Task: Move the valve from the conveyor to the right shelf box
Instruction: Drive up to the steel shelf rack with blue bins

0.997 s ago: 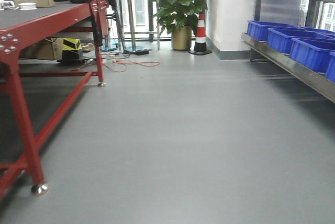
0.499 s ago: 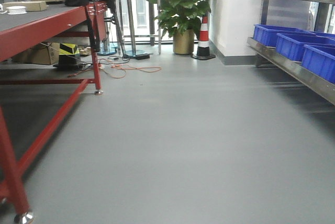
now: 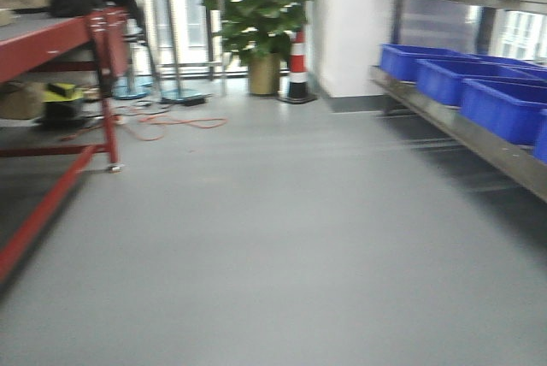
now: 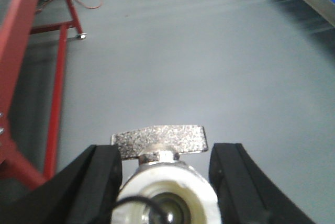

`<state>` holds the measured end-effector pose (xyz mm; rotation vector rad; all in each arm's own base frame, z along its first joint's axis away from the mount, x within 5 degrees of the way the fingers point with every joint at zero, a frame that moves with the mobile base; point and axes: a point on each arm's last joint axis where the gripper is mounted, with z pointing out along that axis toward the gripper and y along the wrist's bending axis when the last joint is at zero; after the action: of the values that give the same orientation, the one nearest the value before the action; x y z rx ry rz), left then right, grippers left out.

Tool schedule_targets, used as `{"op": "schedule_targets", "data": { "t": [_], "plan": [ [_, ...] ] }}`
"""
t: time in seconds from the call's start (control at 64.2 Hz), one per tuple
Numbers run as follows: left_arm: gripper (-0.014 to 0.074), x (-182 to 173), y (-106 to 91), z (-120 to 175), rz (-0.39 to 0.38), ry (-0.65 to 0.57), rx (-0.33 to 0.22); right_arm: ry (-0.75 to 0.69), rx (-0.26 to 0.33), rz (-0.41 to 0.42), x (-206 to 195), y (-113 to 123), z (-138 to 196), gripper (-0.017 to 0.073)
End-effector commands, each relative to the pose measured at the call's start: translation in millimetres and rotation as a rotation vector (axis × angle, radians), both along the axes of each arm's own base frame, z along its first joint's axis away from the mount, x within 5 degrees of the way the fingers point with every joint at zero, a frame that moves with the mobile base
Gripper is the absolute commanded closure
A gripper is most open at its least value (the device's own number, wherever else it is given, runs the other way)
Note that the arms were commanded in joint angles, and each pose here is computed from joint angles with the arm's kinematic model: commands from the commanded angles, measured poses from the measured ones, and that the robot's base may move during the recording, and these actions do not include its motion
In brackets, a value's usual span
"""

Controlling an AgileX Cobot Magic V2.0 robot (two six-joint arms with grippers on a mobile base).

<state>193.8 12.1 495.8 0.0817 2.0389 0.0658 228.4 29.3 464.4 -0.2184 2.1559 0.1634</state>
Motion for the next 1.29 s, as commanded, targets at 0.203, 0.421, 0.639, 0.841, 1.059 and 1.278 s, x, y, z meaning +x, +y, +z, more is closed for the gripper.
{"op": "schedule_targets", "data": {
  "t": [0.203,0.421,0.639,0.841,1.059,1.278],
  "plan": [
    [0.0705,-3.2,-1.6,9.4,-0.002,-0.073,-0.014,-0.094,0.001,-0.009,-2.5,-1.2,13.2,0.0713],
    [0.0705,-3.2,-1.6,9.4,-0.002,-0.073,-0.014,-0.094,0.001,-0.009,-2.5,-1.2,13.2,0.0713],
    [0.0705,-3.2,-1.6,9.4,-0.002,-0.073,-0.014,-0.094,0.001,-0.009,-2.5,-1.2,13.2,0.0713],
    [0.0705,-3.2,-1.6,9.4,-0.002,-0.073,-0.014,-0.094,0.001,-0.009,-2.5,-1.2,13.2,0.0713],
    [0.0705,-3.2,-1.6,9.4,-0.002,-0.073,-0.014,-0.094,0.001,-0.009,-2.5,-1.2,13.2,0.0713],
    [0.0705,-3.2,-1.6,9.4,-0.002,-0.073,-0.014,-0.094,0.001,-0.009,-2.5,-1.2,13.2,0.0713]
  ]
}}
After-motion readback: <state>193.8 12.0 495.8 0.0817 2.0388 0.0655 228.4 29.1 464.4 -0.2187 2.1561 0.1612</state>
